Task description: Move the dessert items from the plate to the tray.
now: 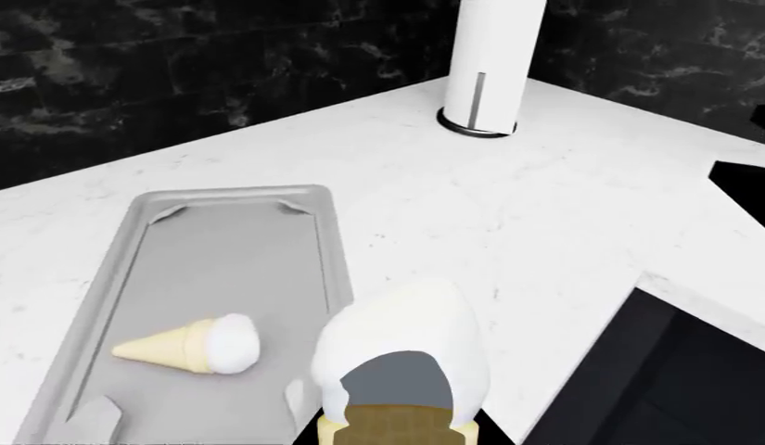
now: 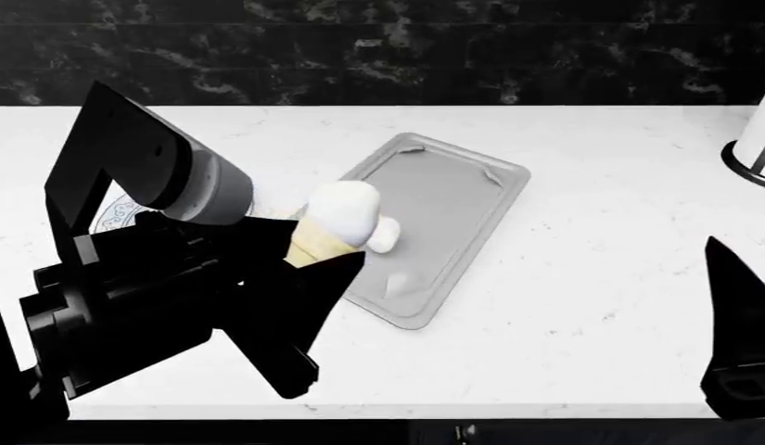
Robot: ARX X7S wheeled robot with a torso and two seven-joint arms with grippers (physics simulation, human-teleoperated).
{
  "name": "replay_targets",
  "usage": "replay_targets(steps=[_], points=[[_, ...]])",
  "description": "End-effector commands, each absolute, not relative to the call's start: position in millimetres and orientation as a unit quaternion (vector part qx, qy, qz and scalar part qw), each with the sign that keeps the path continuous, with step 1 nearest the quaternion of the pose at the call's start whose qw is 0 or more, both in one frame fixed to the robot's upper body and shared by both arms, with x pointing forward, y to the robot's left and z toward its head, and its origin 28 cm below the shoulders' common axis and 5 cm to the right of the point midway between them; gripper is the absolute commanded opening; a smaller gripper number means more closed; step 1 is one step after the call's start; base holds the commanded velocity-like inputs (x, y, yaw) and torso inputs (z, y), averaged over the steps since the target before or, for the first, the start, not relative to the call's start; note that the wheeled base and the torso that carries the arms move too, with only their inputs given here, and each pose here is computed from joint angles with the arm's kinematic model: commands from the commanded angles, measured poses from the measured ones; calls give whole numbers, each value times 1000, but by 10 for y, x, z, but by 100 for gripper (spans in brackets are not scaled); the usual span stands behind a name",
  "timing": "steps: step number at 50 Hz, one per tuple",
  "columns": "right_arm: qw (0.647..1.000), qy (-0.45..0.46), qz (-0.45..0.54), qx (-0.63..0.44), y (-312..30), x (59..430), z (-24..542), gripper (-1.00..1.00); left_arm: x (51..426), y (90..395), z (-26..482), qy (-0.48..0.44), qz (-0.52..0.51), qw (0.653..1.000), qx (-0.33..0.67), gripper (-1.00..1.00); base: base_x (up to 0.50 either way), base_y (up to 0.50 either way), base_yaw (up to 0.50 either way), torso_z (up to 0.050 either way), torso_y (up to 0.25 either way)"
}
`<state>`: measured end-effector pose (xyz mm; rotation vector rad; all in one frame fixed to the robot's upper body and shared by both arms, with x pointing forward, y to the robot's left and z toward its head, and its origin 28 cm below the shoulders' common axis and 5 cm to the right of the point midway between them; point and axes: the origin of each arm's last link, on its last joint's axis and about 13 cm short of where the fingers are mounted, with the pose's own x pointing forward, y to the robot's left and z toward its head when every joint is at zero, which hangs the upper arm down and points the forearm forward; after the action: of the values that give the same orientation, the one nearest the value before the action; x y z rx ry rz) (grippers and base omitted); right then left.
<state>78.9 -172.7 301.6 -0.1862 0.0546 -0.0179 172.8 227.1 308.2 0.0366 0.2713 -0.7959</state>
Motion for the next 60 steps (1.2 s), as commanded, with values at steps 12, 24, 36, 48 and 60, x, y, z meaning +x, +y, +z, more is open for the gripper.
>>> replay_targets(steps=[12, 24, 36, 48, 60], points=[[995, 26, -12, -92, -1713, 787, 3033, 100, 1725, 2285, 3115, 130, -382, 915, 12, -100, 0, 0, 0, 0, 0], [995, 20, -6, -98, -1710, 775, 3037, 100, 1725, 2285, 3121, 130, -382, 915, 13, -100, 294, -154, 0, 0, 0], [995, 23, -2, -96, -1703, 780, 3030, 100, 1731, 2296, 3113, 130, -381, 915, 12, -100, 489, -277, 0, 0, 2], [995, 24, -3, -98, -1693, 772, 3028, 100, 1752, 2284, 3205, 140, -382, 914, 16, -100, 109, -98, 0, 0, 2], [995, 27, -4, -98, -1707, 763, 3024, 100, 2081, 2130, 3674, 201, -374, 903, 59, -100, 0, 0, 0, 0, 0]])
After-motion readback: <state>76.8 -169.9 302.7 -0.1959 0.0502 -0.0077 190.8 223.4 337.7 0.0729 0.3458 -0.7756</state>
